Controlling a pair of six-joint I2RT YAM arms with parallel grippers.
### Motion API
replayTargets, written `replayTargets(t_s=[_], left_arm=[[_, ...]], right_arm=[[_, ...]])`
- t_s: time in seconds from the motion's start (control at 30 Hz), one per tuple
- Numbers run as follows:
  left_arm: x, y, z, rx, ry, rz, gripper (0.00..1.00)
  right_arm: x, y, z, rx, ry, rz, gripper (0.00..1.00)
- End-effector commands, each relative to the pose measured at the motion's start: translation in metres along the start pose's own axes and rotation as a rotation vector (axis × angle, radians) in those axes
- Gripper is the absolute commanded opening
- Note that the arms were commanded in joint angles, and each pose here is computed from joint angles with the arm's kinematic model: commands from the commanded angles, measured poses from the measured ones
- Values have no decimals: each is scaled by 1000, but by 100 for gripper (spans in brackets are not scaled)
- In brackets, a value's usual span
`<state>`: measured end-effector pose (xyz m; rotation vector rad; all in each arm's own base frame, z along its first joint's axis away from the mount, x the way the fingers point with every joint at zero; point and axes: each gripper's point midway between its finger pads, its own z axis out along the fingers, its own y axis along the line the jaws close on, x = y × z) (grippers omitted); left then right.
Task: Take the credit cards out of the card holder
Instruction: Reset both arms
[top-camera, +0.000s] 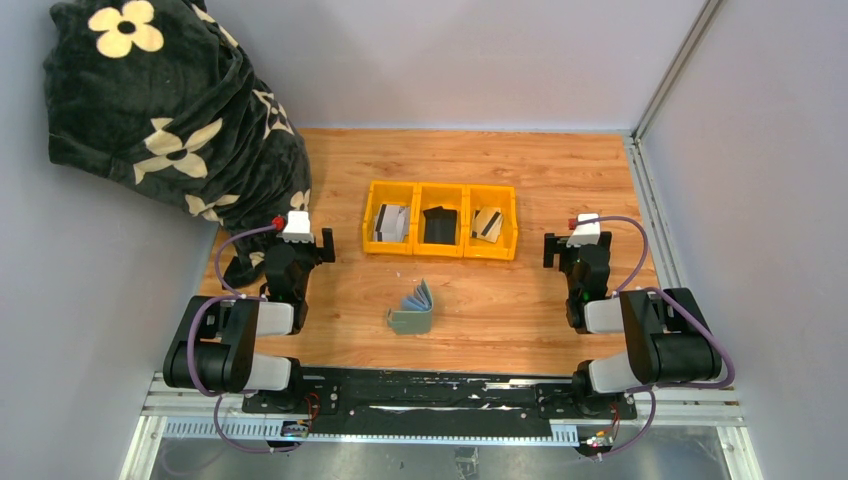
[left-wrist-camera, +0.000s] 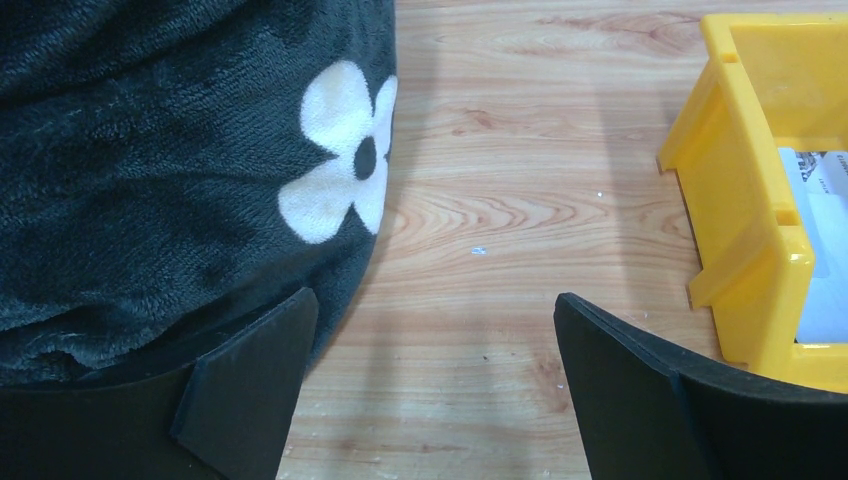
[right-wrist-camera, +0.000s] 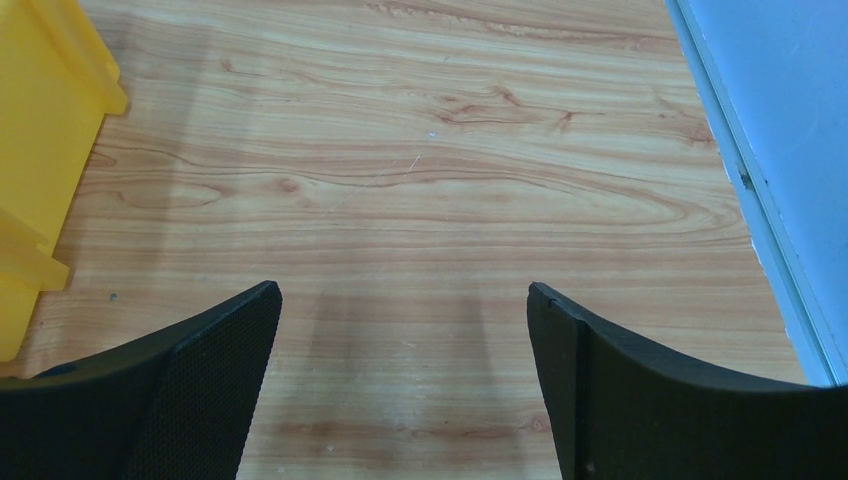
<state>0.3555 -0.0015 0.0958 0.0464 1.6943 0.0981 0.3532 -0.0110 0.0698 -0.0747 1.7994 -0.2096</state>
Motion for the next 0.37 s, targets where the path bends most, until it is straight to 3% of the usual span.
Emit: replayTargets(t_s=[0.0, 0.33], left_arm=[[-7, 1, 4, -12, -17, 4, 100], [-7, 1, 4, -12, -18, 5, 100]], right_arm=[[-2, -3, 4, 3, 1, -8, 96], [-1, -4, 5, 3, 7, 1, 96]])
